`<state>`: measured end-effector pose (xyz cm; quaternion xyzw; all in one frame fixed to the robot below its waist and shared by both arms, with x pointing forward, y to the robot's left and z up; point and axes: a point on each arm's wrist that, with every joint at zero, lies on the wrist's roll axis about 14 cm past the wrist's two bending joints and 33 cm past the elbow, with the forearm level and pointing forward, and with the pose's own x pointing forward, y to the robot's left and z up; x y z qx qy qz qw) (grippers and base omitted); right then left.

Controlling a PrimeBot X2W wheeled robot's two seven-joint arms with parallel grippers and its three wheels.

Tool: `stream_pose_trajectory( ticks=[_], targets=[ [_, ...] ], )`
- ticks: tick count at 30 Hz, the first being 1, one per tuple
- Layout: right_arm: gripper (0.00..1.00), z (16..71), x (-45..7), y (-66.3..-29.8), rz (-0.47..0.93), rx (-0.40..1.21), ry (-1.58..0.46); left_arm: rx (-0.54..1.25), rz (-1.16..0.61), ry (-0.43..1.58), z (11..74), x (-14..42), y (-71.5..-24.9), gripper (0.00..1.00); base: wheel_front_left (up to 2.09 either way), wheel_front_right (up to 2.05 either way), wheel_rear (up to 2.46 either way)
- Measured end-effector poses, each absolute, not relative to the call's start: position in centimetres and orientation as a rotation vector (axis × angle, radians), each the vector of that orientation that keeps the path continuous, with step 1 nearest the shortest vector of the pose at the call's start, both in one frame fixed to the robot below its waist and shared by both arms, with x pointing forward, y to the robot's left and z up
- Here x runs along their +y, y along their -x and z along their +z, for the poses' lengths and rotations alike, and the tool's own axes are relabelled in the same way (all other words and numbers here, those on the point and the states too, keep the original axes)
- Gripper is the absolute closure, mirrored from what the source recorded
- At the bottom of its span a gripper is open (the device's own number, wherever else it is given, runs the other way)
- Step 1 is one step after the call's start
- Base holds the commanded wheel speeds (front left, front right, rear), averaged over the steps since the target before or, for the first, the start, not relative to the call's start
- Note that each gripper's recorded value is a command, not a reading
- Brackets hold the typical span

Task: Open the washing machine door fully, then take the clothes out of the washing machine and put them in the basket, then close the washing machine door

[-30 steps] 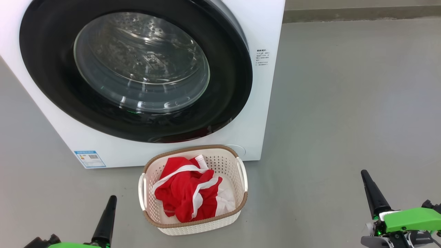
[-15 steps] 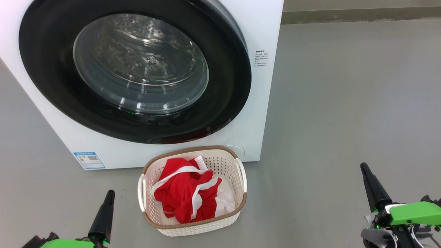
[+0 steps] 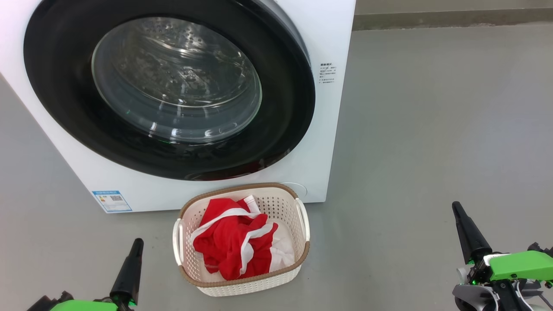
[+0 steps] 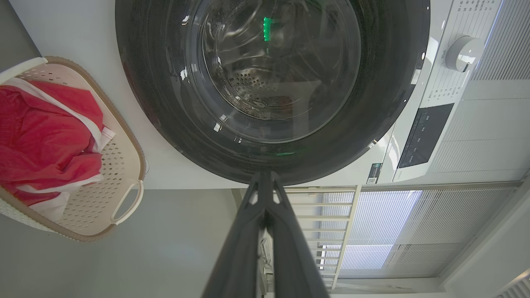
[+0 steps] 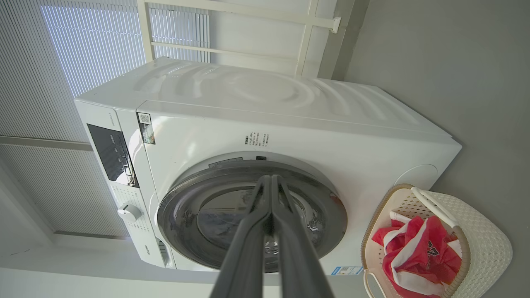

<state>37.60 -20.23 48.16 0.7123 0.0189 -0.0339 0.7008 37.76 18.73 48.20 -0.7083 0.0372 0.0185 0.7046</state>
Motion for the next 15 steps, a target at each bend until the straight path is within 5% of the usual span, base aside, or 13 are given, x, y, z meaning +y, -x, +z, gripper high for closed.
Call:
stream_pose_trajectory(
  ticks=[15],
  targets=[
    [1.00,48.17,-20.27,-37.60,-0.077,0.041,-1.586,0.081,0.043,1.576,48.21,18.81,-37.76,1.00,0.00,0.00,0.00]
  ],
)
